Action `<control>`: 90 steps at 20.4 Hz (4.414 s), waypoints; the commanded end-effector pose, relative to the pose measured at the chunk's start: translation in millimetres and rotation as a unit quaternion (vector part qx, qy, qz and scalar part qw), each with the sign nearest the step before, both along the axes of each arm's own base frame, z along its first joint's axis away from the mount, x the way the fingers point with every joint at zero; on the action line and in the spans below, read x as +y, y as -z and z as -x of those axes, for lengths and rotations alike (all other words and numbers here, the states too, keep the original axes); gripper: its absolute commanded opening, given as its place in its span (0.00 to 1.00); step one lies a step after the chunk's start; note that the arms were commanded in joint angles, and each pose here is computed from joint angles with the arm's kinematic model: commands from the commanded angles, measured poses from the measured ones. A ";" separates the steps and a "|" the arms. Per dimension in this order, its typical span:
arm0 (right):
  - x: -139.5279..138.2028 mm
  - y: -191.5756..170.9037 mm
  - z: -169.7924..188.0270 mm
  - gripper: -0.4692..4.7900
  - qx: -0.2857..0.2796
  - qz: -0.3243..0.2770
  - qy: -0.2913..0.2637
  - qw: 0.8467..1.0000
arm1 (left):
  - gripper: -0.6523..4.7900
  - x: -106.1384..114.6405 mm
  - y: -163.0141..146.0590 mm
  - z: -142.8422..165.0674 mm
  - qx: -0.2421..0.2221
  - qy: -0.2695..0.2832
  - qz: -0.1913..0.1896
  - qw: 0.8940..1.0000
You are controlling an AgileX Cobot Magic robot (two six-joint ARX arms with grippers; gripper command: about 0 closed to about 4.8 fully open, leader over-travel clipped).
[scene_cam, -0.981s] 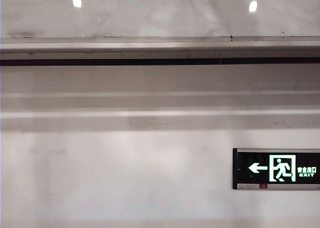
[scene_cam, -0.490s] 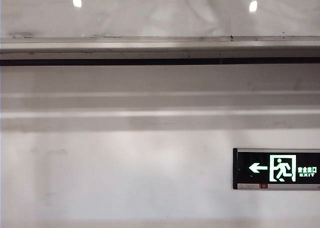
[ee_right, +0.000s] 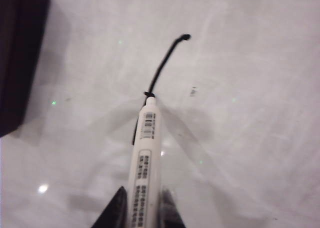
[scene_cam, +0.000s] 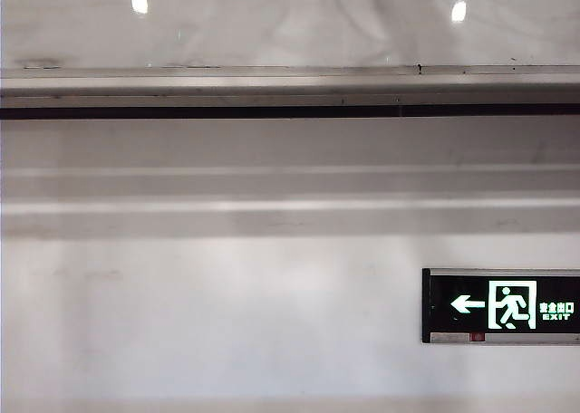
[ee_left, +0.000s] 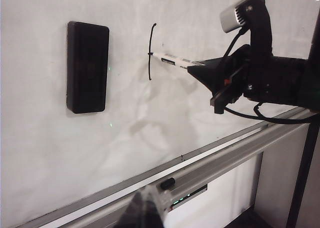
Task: Take a marker from the whiteboard tray, write "Hi!" on the whiteboard, and then put the marker back vertically into the whiteboard tray.
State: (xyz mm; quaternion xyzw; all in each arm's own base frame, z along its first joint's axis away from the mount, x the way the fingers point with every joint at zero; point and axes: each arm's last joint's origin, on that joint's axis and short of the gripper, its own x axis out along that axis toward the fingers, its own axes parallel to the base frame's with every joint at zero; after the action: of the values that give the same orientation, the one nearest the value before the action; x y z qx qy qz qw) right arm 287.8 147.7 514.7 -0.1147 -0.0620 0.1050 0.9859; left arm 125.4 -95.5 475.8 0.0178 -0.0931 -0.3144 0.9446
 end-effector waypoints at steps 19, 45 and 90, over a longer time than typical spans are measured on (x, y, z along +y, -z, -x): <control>-36.3 -34.1 27.9 0.09 -0.087 0.017 0.030 0.996 | 0.11 0.7 -2.5 1.3 -0.008 0.003 0.004 1.000; -38.4 -7.0 -4.9 0.09 -0.015 0.053 0.015 0.998 | 0.11 1.0 -2.7 1.7 -0.009 0.003 0.005 1.000; -56.8 -25.7 21.4 0.09 -0.041 0.042 0.032 0.998 | 0.11 0.7 -2.5 1.3 -0.007 0.003 0.005 1.000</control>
State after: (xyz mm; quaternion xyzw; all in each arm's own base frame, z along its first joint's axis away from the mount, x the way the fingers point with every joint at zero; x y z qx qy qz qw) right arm 266.9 91.0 535.9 -0.1701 -0.0727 0.0714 0.9801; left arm 125.5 -95.6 475.8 0.0177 -0.0928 -0.3146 0.9445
